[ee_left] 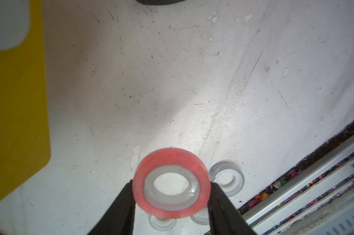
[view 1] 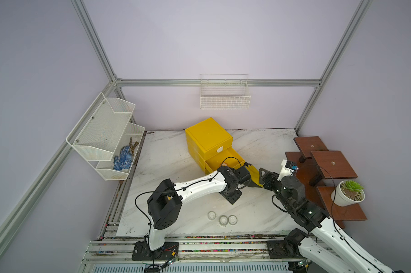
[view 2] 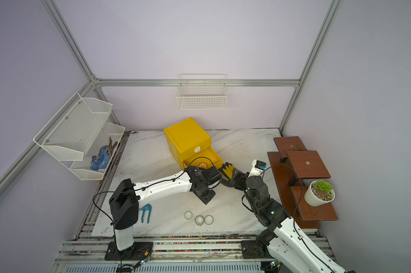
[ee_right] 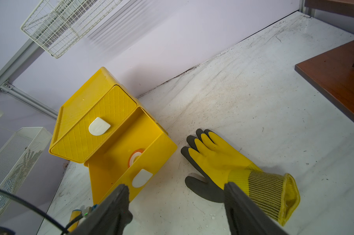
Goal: Place the transparent tape into the drawer according to color
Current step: Place the tape in the drawer.
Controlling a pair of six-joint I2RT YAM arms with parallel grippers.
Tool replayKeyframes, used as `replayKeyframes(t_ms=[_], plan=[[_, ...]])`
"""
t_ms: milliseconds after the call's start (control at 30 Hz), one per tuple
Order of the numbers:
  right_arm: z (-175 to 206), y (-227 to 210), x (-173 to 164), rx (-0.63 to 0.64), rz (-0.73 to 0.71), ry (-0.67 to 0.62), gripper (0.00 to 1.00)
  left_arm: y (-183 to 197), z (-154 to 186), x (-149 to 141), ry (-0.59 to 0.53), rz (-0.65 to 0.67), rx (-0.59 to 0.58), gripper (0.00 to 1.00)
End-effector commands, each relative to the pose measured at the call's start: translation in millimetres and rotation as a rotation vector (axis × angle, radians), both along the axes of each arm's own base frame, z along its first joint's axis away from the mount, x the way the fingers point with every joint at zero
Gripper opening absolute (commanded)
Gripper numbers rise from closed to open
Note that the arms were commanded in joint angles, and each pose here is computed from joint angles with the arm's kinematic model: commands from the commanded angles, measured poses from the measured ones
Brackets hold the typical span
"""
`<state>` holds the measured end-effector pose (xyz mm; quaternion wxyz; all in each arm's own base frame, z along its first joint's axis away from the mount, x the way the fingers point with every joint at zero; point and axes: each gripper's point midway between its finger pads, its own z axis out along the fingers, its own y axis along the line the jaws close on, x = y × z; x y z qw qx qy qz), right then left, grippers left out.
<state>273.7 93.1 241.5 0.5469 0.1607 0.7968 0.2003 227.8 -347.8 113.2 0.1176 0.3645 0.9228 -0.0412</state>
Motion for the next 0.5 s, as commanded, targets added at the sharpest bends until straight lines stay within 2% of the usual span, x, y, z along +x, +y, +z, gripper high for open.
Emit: replayKeyframes(t_ms=[0, 333, 467], plan=[[2, -3, -2, 0.002, -0.005, -0.007, 0.78, -1, 39, 2, -0.052, -0.002, -0.052, 0.48], [7, -3, -2, 0.011, -0.004, -0.013, 0.78, 2, 106, 15, -0.156, 0.014, -0.118, 0.48], [10, -3, -2, 0.014, -0.002, -0.019, 0.78, 10, 133, 30, -0.248, 0.04, -0.125, 0.48]])
